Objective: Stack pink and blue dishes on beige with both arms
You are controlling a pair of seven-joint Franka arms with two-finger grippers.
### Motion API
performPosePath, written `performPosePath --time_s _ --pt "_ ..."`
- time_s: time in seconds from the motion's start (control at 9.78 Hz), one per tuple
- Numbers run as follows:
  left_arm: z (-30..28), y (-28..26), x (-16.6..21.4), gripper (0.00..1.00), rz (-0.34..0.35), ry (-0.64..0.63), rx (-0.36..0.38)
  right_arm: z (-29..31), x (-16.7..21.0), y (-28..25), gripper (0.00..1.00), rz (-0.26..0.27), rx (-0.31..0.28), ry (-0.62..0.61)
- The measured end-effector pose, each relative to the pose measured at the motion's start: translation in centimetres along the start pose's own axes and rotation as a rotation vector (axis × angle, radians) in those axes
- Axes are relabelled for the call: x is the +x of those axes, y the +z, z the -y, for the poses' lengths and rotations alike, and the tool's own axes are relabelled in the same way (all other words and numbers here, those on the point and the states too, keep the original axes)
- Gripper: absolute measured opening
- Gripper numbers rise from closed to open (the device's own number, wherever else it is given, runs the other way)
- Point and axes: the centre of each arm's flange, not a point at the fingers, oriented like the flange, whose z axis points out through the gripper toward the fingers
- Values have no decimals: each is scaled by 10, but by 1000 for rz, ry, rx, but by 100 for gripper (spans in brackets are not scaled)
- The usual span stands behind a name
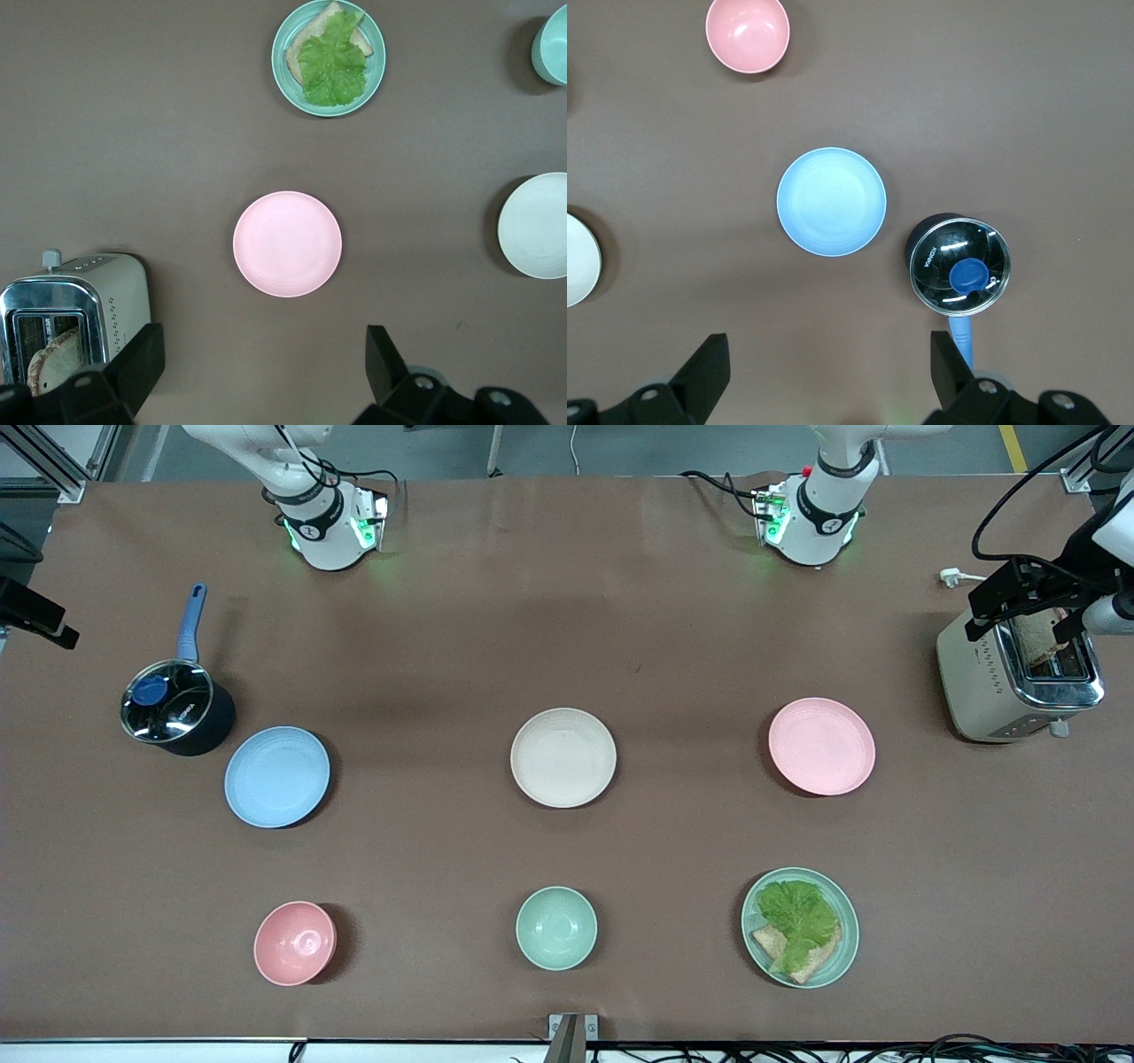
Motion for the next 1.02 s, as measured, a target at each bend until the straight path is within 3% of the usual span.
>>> performPosePath --time_s 0.41,0.72,1.02 --pt "1 2 0 100 4 -3 0 0 0 0 100 -1 0 0" --pt "23 14 3 94 21 -37 2 0 0 0 100 -1 0 -6" --pt "54 98 19 96 66 -13 1 2 7 10 100 -1 22 -17"
